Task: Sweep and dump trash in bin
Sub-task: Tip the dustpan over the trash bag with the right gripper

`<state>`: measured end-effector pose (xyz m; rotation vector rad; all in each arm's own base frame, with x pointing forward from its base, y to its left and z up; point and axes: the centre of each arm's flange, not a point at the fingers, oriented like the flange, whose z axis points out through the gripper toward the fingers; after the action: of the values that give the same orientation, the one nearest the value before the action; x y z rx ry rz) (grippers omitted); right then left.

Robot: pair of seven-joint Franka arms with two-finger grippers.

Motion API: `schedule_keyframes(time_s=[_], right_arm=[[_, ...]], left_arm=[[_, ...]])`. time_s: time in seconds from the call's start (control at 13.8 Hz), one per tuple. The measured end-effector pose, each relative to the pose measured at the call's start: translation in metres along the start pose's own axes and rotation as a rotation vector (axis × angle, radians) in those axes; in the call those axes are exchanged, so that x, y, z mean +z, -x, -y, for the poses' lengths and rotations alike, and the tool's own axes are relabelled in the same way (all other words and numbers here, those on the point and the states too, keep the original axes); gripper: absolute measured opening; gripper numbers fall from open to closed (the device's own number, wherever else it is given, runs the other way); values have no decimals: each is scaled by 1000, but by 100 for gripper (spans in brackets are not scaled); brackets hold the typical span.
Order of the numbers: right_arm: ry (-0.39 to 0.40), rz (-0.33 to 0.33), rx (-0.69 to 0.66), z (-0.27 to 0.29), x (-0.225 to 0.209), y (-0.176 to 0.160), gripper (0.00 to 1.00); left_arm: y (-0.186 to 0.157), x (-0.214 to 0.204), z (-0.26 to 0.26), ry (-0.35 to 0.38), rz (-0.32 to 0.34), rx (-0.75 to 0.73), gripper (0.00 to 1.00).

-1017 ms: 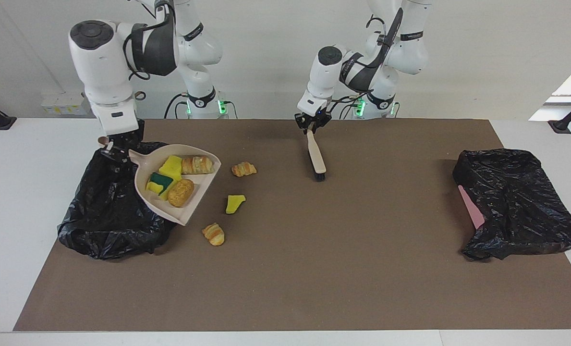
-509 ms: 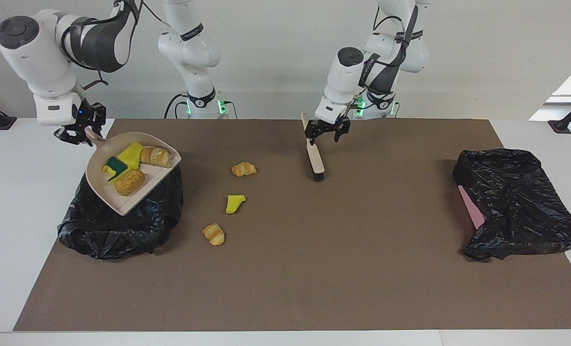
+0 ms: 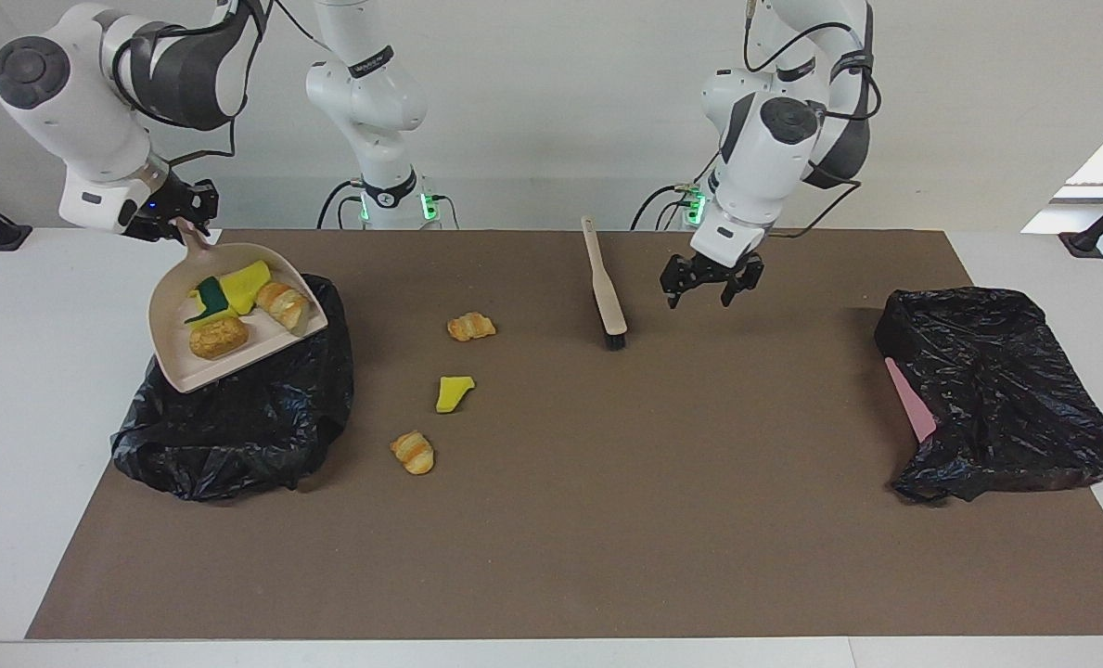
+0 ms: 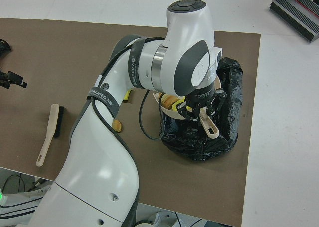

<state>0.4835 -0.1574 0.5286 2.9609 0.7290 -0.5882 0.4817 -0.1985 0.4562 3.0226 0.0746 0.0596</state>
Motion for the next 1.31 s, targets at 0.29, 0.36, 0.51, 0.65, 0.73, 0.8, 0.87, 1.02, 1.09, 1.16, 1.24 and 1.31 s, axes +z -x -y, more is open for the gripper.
schedule_keyframes(time_s=[0.29, 0.36, 0.51, 0.65, 0.73, 0.8, 0.87, 1.02, 1.09, 1.16, 1.24, 1.31], right_arm=[[-63, 94, 71, -23, 3, -18, 31], [-63, 119, 66, -26, 1, -26, 31], [-67, 179, 43, -21, 0, -44, 31], [-65, 234, 40, -18, -6, -57, 31], [-55, 254, 41, -19, -12, -60, 31], [-47, 266, 45, -20, -18, -63, 31], [-42, 274, 48, -21, -23, -65, 31], [-32, 295, 57, -23, -28, -66, 31], [-35, 309, 62, -23, -30, -65, 31], [-37, 328, 69, -23, -33, -63, 31], [-35, 351, 77, -22, -37, -62, 31], [-31, 371, 81, -19, -41, -63, 31]], left_arm=[[-40, -33, 44, -2, 15, 42, 100], [-50, -43, 57, -3, 25, 58, 100], [-69, -60, 86, -4, 37, 87, 100], [-80, -74, 112, -27, 32, 110, 100], [-84, -81, 120, -40, 27, 112, 100], [-87, -89, 125, -47, 24, 111, 100], [-88, -98, 127, -54, 26, 110, 100], [-89, -114, 133, -67, 35, 122, 100], [-89, -117, 136, -69, 41, 130, 100], [-89, -117, 140, -70, 47, 131, 100], [-89, -117, 144, -70, 49, 129, 100], [-89, -119, 148, -71, 47, 129, 100]])
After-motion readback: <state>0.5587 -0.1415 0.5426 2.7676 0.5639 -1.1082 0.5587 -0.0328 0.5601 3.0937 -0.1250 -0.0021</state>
